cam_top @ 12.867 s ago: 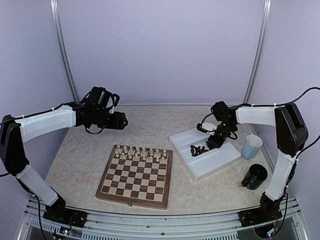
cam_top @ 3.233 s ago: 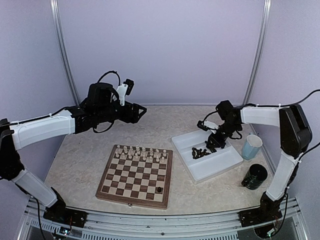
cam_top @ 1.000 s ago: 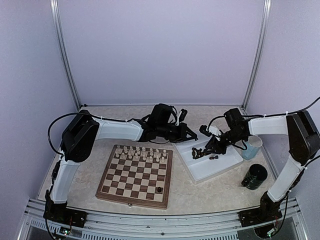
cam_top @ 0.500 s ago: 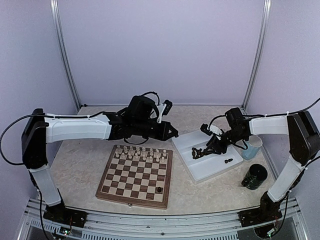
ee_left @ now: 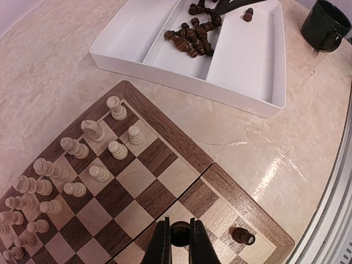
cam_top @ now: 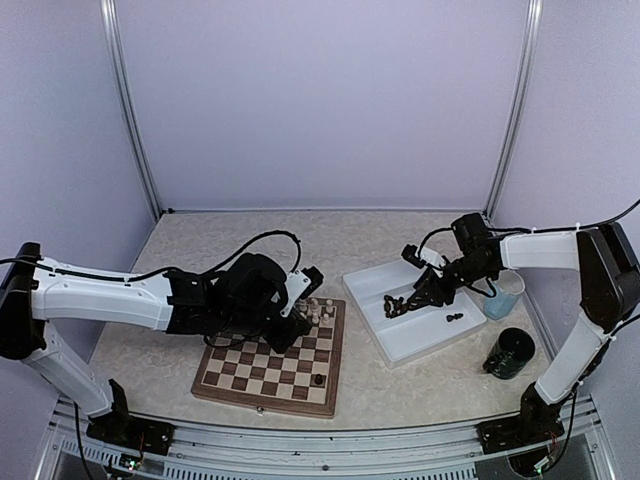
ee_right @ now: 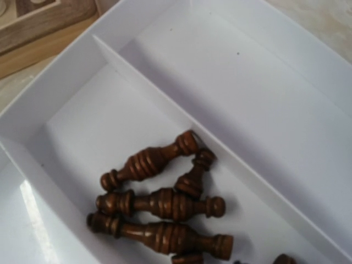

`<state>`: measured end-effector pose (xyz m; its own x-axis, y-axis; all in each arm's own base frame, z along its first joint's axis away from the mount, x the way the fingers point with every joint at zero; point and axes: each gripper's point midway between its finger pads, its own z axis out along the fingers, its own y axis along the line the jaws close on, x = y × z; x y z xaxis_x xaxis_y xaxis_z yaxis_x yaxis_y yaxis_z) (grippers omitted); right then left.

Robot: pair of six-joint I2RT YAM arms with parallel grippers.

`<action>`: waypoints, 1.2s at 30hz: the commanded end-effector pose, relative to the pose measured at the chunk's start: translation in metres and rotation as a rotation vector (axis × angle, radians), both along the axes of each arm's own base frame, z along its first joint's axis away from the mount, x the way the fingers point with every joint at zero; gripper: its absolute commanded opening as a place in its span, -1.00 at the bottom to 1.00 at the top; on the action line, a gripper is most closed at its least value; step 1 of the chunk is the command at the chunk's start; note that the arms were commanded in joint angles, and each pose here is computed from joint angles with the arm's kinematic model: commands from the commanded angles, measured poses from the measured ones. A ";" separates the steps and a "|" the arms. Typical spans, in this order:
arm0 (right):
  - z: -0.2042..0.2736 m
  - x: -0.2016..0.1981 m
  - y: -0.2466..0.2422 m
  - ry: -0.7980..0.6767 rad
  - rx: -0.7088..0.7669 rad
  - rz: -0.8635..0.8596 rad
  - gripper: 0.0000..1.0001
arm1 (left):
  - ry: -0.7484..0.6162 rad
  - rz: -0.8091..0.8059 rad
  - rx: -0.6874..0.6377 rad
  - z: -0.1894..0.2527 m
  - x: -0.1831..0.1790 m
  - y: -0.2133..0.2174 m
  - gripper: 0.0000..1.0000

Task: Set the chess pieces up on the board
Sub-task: Place the pawn on b7.

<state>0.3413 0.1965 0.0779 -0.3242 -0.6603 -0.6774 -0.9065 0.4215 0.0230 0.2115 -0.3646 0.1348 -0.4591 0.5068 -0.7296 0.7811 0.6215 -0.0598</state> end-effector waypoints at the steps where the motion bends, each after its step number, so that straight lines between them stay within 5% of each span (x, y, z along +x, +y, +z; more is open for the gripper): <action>1: 0.016 0.008 -0.001 -0.030 0.020 -0.016 -0.10 | -0.047 -0.020 0.098 -0.021 -0.006 0.001 -1.00; 9: 0.014 0.006 -0.003 -0.031 0.012 -0.015 -0.09 | -0.029 -0.095 0.210 -0.056 -0.032 0.008 -1.00; 36: 0.006 0.003 -0.002 0.002 0.009 -0.004 -0.06 | 0.000 -0.169 0.162 -0.071 -0.063 0.001 -0.94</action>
<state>0.3406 0.1962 0.0776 -0.3263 -0.6614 -0.6753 -0.9067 0.4210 0.0259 0.1529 -0.3564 0.0582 -0.3699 0.7050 -0.6051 0.8686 0.4935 0.0439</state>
